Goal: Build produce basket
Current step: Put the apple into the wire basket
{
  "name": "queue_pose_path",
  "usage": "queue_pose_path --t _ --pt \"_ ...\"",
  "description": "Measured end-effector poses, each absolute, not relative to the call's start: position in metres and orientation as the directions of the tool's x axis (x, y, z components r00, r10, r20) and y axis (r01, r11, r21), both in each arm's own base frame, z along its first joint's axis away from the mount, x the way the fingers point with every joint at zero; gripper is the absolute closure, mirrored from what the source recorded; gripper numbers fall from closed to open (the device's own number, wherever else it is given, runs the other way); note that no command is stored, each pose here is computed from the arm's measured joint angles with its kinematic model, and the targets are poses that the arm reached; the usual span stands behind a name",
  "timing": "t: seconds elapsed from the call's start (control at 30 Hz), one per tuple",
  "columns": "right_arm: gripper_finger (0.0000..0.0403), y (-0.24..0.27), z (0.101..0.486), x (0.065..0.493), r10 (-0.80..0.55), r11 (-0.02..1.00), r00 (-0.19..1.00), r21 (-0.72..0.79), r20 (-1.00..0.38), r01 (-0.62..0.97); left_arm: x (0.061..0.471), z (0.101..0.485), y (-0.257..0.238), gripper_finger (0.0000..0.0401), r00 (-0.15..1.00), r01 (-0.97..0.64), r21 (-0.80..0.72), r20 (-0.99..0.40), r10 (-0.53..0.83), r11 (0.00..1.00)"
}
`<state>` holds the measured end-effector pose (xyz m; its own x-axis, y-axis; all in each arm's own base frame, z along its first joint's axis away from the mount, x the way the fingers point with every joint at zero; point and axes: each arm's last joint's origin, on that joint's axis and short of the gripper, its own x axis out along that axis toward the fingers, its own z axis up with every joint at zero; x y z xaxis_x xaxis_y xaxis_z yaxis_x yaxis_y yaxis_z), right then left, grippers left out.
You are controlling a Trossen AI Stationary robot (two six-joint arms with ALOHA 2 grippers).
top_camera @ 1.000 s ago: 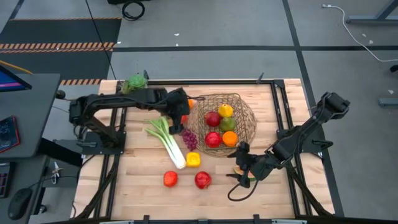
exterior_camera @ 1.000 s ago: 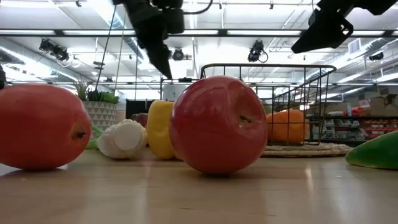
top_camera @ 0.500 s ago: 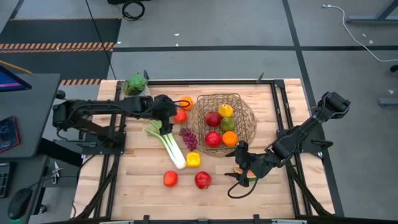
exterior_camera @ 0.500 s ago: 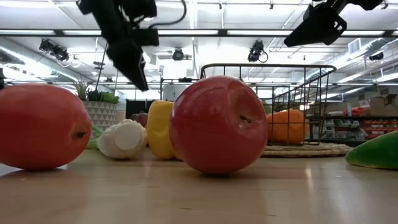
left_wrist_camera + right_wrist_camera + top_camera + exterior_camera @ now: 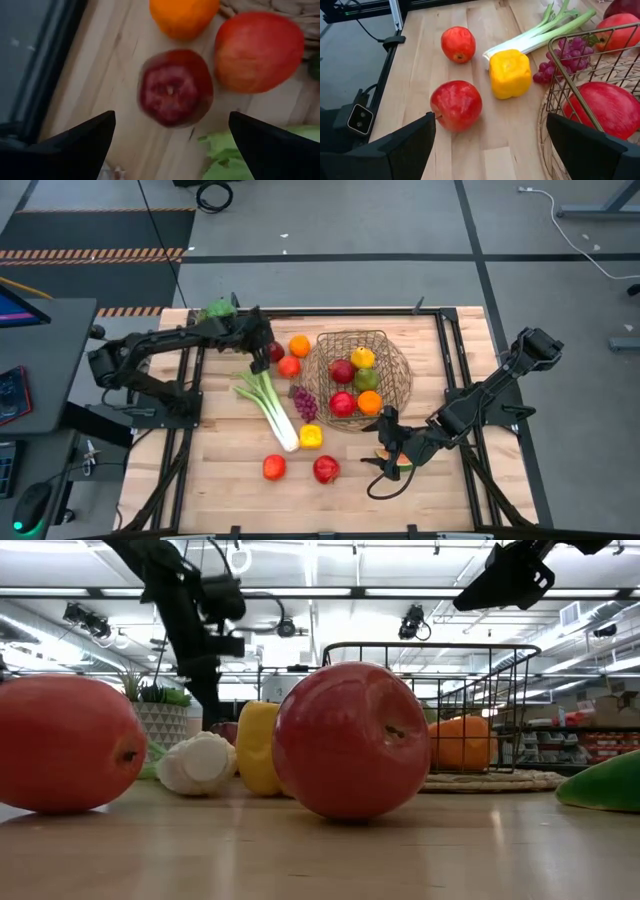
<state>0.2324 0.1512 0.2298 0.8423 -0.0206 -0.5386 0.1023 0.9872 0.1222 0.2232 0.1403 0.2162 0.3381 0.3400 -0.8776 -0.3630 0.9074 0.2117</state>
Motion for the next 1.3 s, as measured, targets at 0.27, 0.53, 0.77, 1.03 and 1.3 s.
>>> queue_pose_path --t 0.27,0.53,0.77,1.03,1.3 --pt "0.0019 0.151 0.230 0.233 -0.024 0.988 0.843 0.113 -0.537 0.100 0.223 0.203 0.158 0.0003 0.390 -0.378 0.078 -0.890 0.235 0.923" --pt "0.0019 0.151 0.230 0.233 -0.024 0.984 0.843 0.134 -0.537 0.113 0.235 0.185 0.166 0.0003 0.388 -0.371 0.075 -0.893 0.228 0.926" --pt "0.0019 0.152 0.230 0.232 -0.019 0.981 0.846 0.154 -0.533 0.119 0.241 0.162 0.171 0.0003 0.337 -0.345 0.073 -0.921 0.196 0.936" --pt "0.0019 0.154 0.231 0.231 -0.026 0.981 0.850 0.150 -0.527 0.123 0.244 0.148 0.173 0.0003 0.308 -0.343 0.062 -0.935 0.175 0.937" --pt "0.0019 0.154 0.231 0.231 -0.025 0.980 0.853 0.156 -0.522 0.125 0.247 0.145 0.175 0.0024 0.317 -0.343 0.064 -0.931 0.179 0.937"
